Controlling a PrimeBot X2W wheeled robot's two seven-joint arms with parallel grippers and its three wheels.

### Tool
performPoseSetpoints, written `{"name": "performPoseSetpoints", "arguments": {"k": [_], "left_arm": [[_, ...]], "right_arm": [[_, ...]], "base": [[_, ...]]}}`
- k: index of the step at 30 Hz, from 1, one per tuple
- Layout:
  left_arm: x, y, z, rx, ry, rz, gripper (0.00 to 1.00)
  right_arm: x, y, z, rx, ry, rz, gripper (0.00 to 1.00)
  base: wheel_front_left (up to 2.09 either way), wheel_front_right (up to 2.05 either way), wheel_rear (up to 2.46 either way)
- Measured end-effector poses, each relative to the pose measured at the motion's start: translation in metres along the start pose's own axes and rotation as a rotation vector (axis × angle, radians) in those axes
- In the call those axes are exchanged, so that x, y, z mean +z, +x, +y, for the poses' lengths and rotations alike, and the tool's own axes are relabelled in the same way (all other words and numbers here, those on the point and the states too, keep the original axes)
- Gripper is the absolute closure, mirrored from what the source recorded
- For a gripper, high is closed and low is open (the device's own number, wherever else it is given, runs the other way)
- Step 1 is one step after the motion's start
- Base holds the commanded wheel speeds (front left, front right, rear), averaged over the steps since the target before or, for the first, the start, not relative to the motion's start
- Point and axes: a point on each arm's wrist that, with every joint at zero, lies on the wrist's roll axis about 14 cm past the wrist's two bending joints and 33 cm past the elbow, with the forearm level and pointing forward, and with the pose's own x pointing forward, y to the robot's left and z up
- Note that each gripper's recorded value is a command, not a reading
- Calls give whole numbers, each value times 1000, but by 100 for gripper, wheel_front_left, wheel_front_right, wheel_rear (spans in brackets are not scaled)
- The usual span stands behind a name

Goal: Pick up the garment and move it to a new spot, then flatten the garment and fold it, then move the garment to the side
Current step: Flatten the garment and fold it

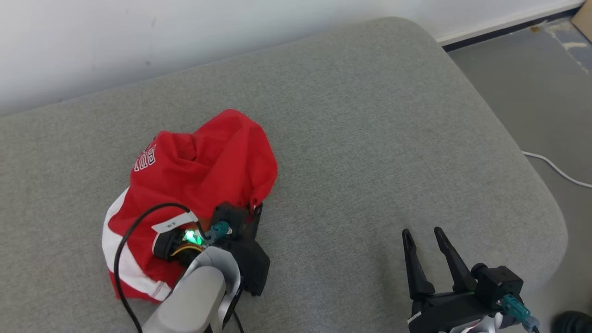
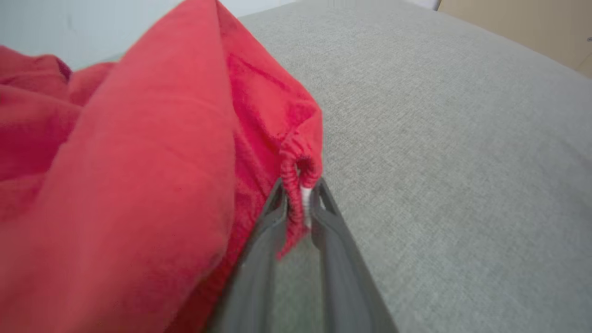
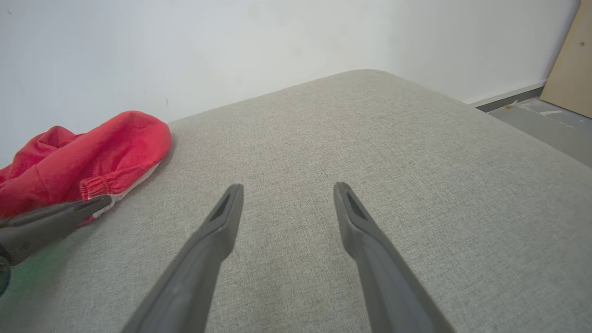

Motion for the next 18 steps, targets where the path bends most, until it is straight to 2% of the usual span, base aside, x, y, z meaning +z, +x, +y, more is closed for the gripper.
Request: {"name": "performPoseSetpoints", "arguments": {"k": [4,9,13,18], "left_arm": [[30,0,6,3,-9,-99,100],[130,-6,-11,-70,-16,-373,100],[218,-34,-33,-139,-32,-621,100],[286,-87,-51,-216,-101,-855,100]], "right_arm": [[0,5,8,26,2,-4,0],[3,9,18,59,3,-15,0],[5,10,26,84,7,-24,0],[4,8,32,103,15,-22,0]], "base": [[0,0,0],[0,0,0],[0,0,0],[0,0,0]]}}
